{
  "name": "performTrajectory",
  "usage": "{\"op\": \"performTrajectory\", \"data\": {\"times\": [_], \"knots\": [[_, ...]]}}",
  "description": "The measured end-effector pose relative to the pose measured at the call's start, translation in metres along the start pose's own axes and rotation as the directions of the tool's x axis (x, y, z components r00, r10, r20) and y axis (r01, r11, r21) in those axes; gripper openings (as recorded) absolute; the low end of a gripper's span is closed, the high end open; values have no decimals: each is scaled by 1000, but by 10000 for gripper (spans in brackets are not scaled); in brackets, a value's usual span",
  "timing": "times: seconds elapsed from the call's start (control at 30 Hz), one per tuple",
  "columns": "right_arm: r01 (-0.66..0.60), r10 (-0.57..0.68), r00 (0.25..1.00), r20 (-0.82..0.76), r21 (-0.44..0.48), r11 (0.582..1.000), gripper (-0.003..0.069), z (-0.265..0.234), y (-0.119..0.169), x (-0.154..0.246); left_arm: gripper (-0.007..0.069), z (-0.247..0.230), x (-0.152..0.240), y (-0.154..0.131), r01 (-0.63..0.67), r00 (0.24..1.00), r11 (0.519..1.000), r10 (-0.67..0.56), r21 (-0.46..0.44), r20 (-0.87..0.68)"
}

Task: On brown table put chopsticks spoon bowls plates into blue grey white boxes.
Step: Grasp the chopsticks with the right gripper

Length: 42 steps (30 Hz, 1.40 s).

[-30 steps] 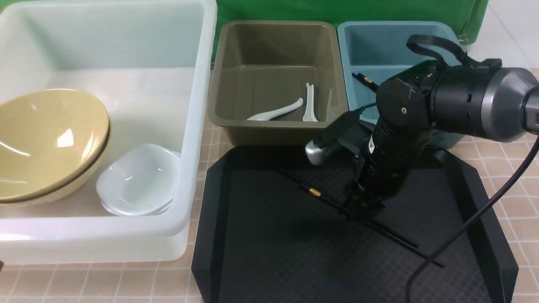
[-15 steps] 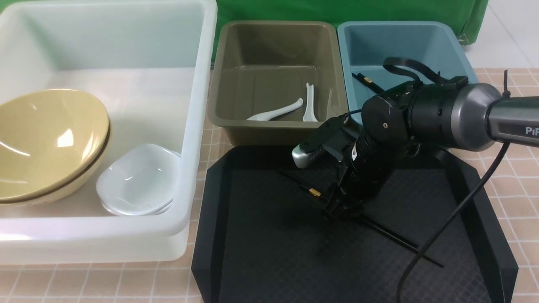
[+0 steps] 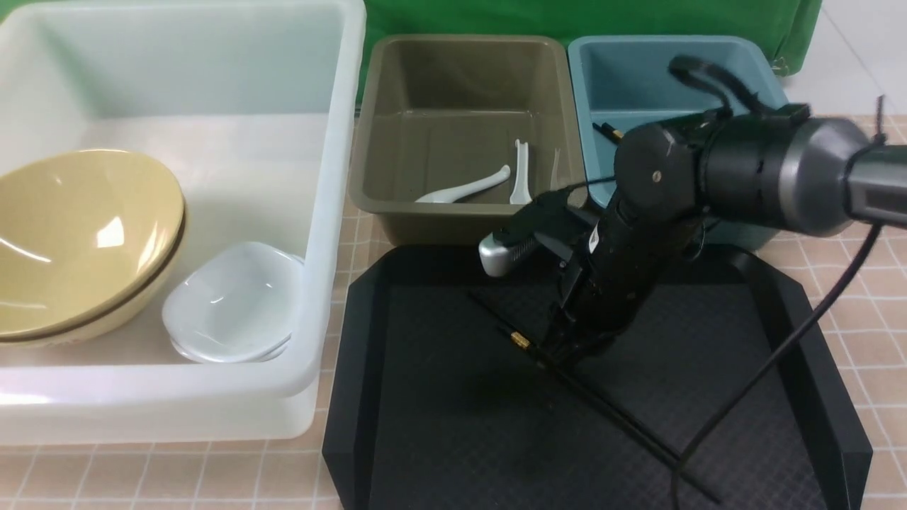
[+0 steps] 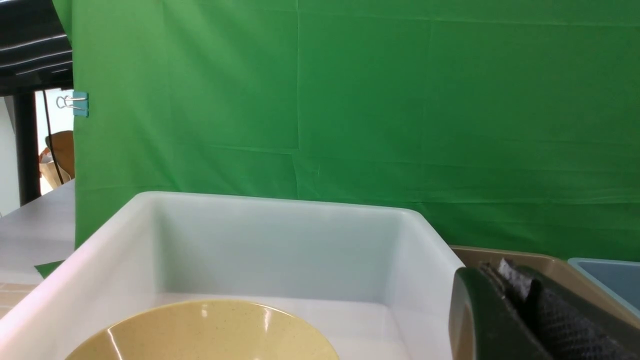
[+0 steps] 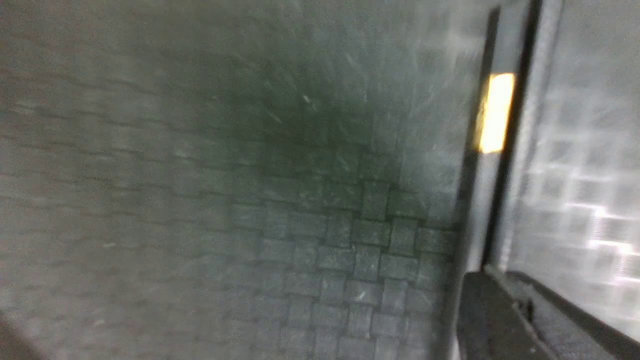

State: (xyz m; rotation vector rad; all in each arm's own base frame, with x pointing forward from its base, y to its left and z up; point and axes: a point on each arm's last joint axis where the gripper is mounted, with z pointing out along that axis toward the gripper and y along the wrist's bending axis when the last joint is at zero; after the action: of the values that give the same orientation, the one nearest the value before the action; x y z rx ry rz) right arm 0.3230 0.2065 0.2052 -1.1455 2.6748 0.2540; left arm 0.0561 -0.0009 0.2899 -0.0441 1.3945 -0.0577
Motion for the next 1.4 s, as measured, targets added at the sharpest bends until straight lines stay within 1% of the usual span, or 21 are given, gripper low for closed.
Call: {"op": "performTrajectory", "data": {"times": [0.13, 0.23, 0.37, 0.47, 0.53, 0.63, 0.67, 0.73, 0.8, 0.9, 1.07, 1.13, 1.17, 1.2, 1.27, 1.3, 1.4], "knots": [[7, -7, 999, 47, 9, 1000, 38, -22, 3, 0, -11, 0, 0, 0, 0, 1000, 1000, 0, 0, 0], [10, -10, 998, 56, 9, 1000, 38, -27, 5, 0, -11, 0, 0, 0, 0, 1000, 1000, 0, 0, 0], [11, -11, 1000, 20, -4, 1000, 38, -22, 5, 2, -11, 0, 0, 0, 0, 1000, 1000, 0, 0, 0], [32, -34, 998, -50, -29, 999, 56, -9, 5, 6, -11, 0, 0, 0, 7, 1000, 1000, -7, 0, 0], [42, -46, 994, -100, -48, 998, 96, 3, 4, 9, -11, 0, 0, 0, 11, 1000, 1000, -11, 0, 0], [39, -47, 989, -139, -60, 997, 196, 19, 2, 10, -11, 0, 0, 0, 14, 1000, 1000, -14, 0, 0], [39, -47, 989, -140, -60, 997, 211, 20, 2, 10, -11, 0, 0, 0, 14, 1000, 1000, -14, 0, 0], [53, -57, 990, -128, -38, 998, 295, 27, 0, 8, -11, 0, 0, 0, 14, 1000, 1000, -14, 0, 0], [65, -67, 992, -109, -22, 998, 334, 30, 0, 5, -11, 0, 0, 0, 14, 1000, 1000, -14, 0, 0], [79, -81, 991, -108, -19, 997, 349, 36, 3, 4, -11, 0, 0, 0, 14, 1000, 1000, -14, 0, 0], [136, -135, 984, -115, 0, 991, 329, 44, 12, -2, -11, 0, 2, 0, 14, 1000, 1000, -14, 0, -6], [188, -183, 975, -127, 25, 982, 271, 48, 16, -5, -11, 0, 4, 0, 14, 1000, 1000, -14, -1, -11], [205, -199, 971, -133, 32, 978, 253, 48, 18, -6, -11, 0, 4, 0, 14, 1000, 1000, -14, -1, -11], [223, -216, 967, -139, 37, 974, 207, 50, 21, -6, -11, 0, 4, 0, 14, 1000, 1000, -14, -1, -11], [244, -236, 961, -147, 42, 969, 155, 50, 24, -6, -11, 0, 4, 0, 14, 1000, 1000, -14, -1, -11], [252, -243, 958, -151, 45, 967, 143, 50, 26, -7, -11, 0, 4, 0, 14, 1000, 1000, -14, -1, -11], [260, -250, 958, -140, 55, 964, 143, 46, 26, -8, -11, 0, 4, 0, 14, 1000, 1000, -14, -1, -11]]}}
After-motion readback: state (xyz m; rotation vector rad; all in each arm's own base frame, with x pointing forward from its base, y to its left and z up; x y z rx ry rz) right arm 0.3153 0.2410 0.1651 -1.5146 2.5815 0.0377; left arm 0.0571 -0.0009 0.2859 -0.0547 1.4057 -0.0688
